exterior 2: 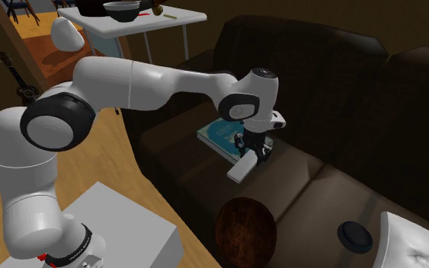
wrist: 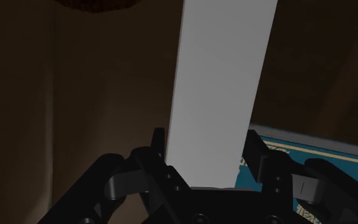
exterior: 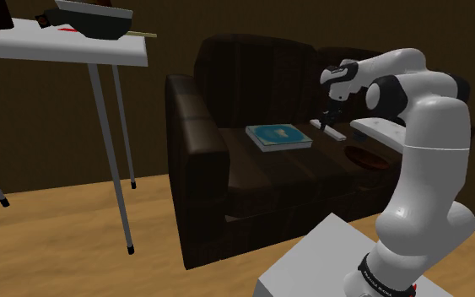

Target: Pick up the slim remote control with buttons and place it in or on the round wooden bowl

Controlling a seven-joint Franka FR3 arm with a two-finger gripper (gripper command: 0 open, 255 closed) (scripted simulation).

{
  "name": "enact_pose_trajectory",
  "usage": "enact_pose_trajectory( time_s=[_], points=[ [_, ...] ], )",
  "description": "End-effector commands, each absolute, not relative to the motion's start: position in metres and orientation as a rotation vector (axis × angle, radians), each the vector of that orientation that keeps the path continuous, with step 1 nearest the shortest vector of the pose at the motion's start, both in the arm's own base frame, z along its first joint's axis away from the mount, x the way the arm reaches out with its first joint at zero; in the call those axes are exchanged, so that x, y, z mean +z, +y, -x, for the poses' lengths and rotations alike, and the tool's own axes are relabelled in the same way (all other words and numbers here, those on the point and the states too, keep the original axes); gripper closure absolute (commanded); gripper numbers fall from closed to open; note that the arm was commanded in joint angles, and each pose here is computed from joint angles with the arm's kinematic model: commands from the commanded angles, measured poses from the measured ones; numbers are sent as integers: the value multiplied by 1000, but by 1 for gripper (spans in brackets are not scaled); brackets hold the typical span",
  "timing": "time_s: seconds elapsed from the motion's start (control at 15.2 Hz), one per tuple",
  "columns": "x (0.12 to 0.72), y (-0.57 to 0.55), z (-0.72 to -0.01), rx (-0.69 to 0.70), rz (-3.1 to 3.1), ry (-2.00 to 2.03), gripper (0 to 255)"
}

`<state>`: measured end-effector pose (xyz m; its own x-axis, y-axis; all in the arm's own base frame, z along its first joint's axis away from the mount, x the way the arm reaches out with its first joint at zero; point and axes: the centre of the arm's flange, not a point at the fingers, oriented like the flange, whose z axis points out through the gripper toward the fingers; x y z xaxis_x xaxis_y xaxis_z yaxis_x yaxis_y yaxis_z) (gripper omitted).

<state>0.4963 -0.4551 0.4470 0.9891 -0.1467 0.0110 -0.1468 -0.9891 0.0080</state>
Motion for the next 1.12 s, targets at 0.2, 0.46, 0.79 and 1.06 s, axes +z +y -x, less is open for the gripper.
enact_pose_trajectory(
  time_s=[0.2,0.46,0.79,1.06],
  points=[
    [458,-463,-471,16,-3124,-230,255],
    [460,-480,-421,16,-3124,-230,255],
    [461,-501,-358,16,-3124,-230,255],
    [463,-517,-308,16,-3124,-230,255]
  ],
)
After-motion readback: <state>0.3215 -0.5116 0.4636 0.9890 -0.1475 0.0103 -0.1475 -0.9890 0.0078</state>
